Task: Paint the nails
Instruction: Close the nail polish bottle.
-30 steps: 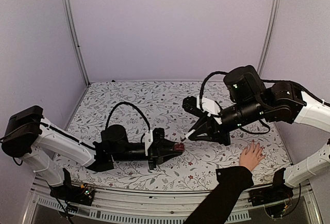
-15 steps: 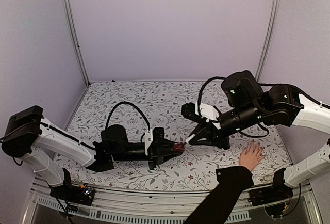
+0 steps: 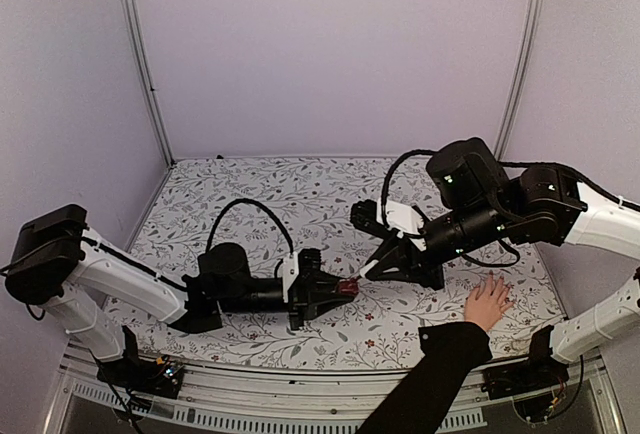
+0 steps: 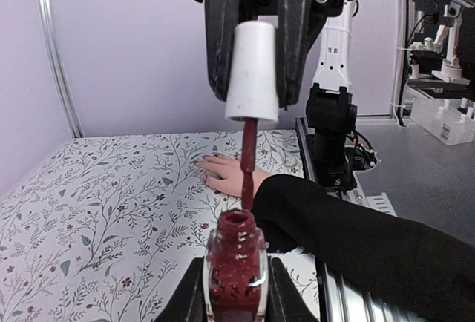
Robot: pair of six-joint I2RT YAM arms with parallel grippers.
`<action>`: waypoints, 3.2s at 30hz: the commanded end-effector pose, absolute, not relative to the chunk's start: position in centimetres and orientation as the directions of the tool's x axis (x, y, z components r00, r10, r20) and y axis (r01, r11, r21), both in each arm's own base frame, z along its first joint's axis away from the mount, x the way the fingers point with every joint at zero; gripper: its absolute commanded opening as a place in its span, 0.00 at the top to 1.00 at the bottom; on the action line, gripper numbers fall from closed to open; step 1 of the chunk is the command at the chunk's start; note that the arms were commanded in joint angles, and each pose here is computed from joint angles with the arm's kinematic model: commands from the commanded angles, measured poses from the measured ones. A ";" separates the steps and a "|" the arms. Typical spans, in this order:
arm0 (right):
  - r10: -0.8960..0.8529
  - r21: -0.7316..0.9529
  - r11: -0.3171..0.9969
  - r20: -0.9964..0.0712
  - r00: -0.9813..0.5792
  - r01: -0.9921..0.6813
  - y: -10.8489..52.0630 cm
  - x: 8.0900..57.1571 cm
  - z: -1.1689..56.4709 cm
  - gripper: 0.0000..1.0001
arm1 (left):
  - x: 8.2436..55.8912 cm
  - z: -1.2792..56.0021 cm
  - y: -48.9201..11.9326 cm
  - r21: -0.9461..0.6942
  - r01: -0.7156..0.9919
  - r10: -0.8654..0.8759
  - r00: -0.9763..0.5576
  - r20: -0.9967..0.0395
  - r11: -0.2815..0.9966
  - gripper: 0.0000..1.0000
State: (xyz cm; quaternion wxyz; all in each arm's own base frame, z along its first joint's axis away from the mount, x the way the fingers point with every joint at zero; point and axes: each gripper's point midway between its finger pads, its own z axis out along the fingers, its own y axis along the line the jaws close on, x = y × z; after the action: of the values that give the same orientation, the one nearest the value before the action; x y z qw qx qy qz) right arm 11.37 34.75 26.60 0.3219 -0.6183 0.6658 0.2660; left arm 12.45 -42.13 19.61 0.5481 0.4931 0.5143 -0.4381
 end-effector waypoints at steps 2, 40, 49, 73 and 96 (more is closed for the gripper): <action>-0.635 -0.060 0.077 -0.773 -0.002 -0.995 35.2 11.2 27.1 1.00 | 12.1 20.1 -42.7 0.098 0.988 0.009 0.097 -0.995 0.117 1.00; -0.662 -0.087 0.099 -0.750 0.000 -0.991 34.7 11.5 25.7 1.00 | 11.7 19.3 -43.7 0.112 0.989 0.063 0.106 -0.992 0.093 1.00; -0.666 -0.095 0.096 -0.745 0.007 -0.991 34.4 11.3 25.5 1.00 | 11.8 19.6 -43.2 0.105 0.989 0.043 0.101 -0.994 0.107 1.00; -0.661 -0.130 0.116 -0.750 0.021 -0.985 33.6 11.4 26.0 1.00 | 11.9 19.4 -42.9 0.090 0.989 0.040 0.085 -0.996 0.116 1.00; -0.662 -0.105 0.085 -0.749 0.023 -0.991 34.3 10.8 25.4 1.00 | 11.9 19.4 -43.7 0.097 0.991 0.053 0.092 -0.994 0.095 1.00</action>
State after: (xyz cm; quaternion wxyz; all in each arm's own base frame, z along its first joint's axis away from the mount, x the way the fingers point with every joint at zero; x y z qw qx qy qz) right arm 11.30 33.73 25.31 0.3337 -0.6246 0.6658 0.2349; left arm 12.19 -42.97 18.47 0.5293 0.5074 0.5254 -0.4317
